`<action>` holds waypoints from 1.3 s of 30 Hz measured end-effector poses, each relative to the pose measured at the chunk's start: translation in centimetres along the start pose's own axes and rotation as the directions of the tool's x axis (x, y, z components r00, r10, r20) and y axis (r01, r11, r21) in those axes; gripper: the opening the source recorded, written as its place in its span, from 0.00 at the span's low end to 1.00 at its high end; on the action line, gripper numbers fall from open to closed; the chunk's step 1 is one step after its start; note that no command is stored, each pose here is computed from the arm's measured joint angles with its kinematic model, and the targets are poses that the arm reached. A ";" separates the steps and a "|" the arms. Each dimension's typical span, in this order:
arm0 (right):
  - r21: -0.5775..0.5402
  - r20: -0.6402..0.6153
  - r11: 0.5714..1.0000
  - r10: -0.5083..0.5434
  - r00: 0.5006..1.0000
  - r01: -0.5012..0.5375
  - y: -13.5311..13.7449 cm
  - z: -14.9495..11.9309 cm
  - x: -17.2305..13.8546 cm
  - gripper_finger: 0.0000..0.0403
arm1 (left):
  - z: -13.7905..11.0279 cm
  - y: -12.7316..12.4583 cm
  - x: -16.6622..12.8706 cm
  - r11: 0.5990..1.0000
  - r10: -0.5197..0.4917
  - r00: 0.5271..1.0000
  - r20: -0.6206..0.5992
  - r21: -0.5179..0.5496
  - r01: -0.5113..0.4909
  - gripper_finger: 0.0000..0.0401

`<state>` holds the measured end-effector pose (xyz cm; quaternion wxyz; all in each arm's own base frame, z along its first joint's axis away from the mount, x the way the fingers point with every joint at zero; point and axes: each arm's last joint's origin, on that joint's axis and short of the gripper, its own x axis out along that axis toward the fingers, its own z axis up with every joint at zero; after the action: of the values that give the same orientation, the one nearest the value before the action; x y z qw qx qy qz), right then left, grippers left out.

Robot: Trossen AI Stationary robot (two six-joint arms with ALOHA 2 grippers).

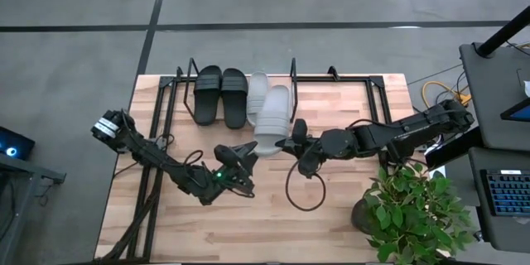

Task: Pick and place slides into the shelf
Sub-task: Put the gray slide on the shelf

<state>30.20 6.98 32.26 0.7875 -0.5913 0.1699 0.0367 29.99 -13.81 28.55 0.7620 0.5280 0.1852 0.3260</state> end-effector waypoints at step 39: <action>0.215 -0.098 0.953 -0.198 0.975 0.215 -2.8 -0.6 -2.7 0.31 | -1.5 0.7 3.2 0.998 0.040 0.996 -0.080 -0.041 -0.043 0.05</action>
<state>28.27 5.98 35.56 0.8418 -0.5140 0.1398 -0.0875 31.15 -10.42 28.88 0.7581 0.5020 0.1973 0.3665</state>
